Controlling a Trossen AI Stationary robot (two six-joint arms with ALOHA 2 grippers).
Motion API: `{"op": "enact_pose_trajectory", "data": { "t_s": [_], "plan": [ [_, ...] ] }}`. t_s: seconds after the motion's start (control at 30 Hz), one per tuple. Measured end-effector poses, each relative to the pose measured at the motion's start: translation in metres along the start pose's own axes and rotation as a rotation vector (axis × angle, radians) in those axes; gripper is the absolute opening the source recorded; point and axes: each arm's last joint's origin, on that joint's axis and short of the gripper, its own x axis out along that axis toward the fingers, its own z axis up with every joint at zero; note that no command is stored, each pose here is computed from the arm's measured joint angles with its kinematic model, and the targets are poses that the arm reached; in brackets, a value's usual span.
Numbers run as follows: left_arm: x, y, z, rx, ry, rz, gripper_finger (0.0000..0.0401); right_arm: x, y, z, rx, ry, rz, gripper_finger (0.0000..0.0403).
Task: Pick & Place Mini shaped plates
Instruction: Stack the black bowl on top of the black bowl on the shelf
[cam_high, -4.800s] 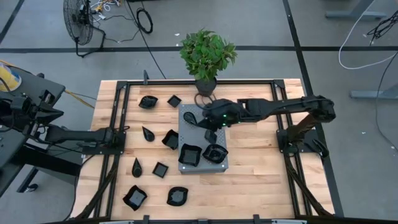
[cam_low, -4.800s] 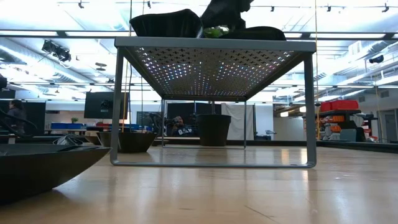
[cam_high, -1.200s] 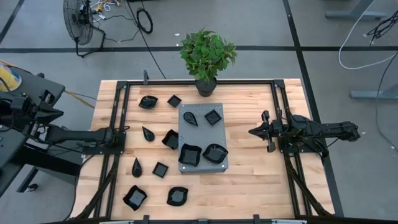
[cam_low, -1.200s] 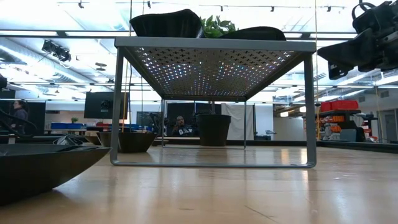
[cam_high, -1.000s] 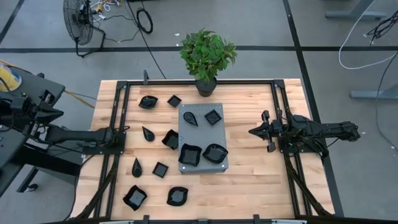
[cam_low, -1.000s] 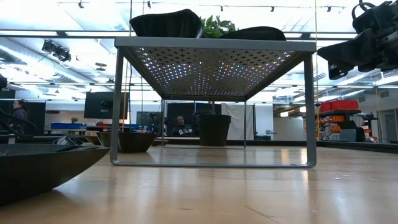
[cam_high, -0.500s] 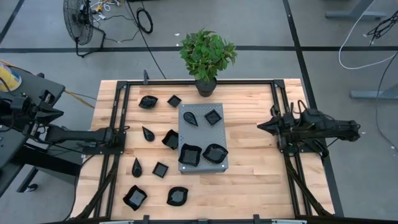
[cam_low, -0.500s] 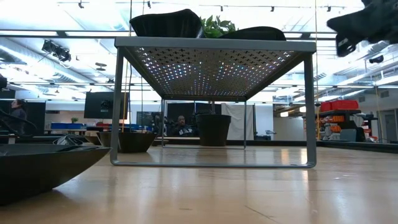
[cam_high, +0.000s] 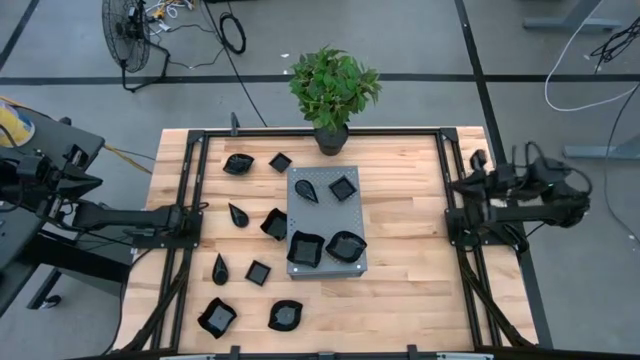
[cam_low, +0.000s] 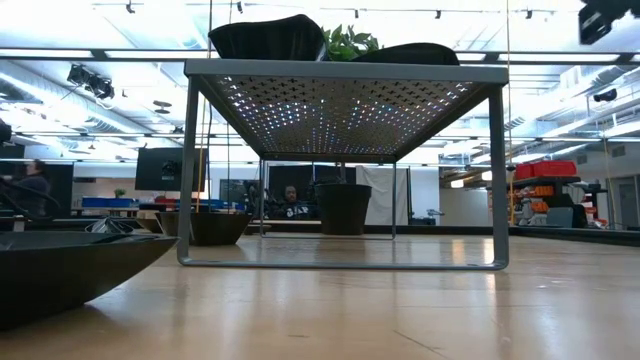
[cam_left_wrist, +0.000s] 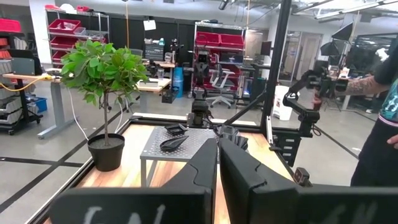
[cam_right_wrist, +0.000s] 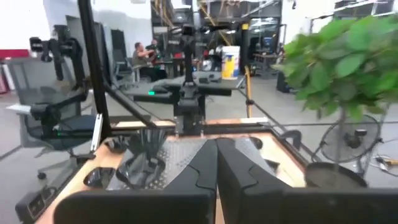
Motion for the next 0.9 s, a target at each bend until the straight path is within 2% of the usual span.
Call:
{"op": "enact_pose_trajectory", "data": {
  "t_s": [0.37, 0.73, 0.9],
  "plan": [
    [0.0, 0.0, 0.0, 0.0, 0.0, 0.0, 0.0023, -0.06, -0.004, 0.028, -0.016, 0.114, -0.007, 0.0005],
    [0.0, 0.0, 0.0, 0.0, 0.0, 0.0, 0.0023, -0.101, -0.006, 0.028, -0.03, 0.269, 0.007, 0.0005],
    [0.0, 0.0, 0.0, 0.0, 0.0, 0.0, 0.0023, -0.115, -0.005, 0.032, -0.026, 0.261, 0.069, 0.0004]
  ]
}}
